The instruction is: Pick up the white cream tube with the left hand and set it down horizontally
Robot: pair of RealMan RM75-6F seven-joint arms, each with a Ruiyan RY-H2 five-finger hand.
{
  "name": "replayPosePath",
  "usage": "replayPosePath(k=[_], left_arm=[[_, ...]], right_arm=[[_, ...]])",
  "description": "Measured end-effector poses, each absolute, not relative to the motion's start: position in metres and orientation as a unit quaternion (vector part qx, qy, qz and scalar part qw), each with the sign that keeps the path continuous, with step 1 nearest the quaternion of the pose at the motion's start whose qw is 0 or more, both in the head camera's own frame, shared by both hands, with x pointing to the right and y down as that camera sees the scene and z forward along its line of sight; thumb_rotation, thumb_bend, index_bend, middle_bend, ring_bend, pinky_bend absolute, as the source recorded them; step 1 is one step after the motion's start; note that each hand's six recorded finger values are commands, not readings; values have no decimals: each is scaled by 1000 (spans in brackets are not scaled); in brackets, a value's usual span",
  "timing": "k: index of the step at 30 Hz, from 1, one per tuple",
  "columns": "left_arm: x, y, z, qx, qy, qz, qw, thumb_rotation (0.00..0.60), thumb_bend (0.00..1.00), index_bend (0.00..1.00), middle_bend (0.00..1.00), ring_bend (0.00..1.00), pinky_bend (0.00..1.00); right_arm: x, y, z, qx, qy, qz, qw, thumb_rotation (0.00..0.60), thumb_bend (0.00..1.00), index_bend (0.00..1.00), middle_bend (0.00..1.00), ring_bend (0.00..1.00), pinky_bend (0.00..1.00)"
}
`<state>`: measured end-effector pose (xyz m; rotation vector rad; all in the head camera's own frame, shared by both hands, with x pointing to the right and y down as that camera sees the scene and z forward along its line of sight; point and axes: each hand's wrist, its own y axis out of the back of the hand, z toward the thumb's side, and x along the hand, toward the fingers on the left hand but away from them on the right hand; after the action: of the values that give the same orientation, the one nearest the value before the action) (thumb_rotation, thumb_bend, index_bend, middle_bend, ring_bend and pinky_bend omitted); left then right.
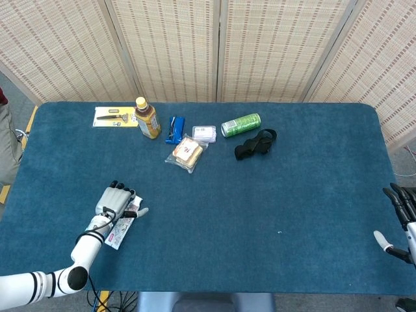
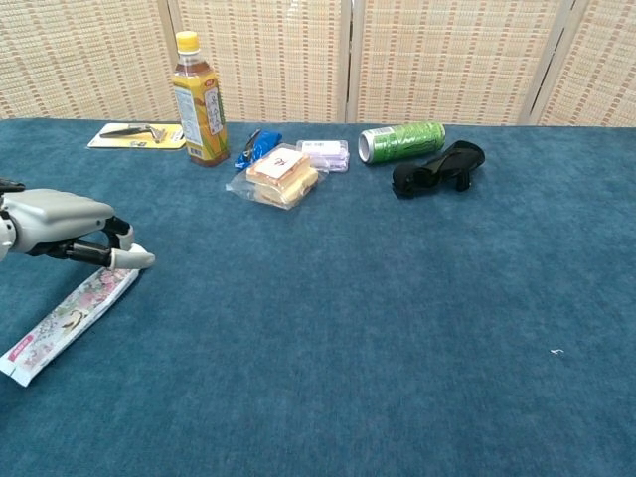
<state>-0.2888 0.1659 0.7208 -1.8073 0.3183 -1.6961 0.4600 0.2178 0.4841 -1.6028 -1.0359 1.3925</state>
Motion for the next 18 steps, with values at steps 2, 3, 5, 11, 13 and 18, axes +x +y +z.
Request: replayPosePath(k=[2,3,5,11,13,18], left_arm=[[-279,169,716,-696,120,-631,321,16,116,281,290,137,55],[-274,171,712,-703,120,-621,325,13,117,281,290,137,55],[-266,173,706,-711,122,-607,332,58,116,276,287,137,54],[-252,183,685,-732,131,-559,366,549,116,169,210,119,55],[-250,187,678,-737,135,-545,376,600,116,144,196,114,55],[-257,197,672,-746,150,-532,372,600,116,135,191,106,55]], right_arm=[[461,218,484,-627,-406,546,379,600,211,68,61,0,0],[461,218,484,-627,-407,546,379,600,211,68,61,0,0],[461,217,484,-627,-407,545,379,600,212,68,61,0,0],[460,216,487,-630,-403,546,378,600,212,68,61,0,0],[460,215,487,-630,-402,545,379,600,212,68,60,0,0],[458,214,488,-632,-400,544,380,600,212,68,61,0,0]])
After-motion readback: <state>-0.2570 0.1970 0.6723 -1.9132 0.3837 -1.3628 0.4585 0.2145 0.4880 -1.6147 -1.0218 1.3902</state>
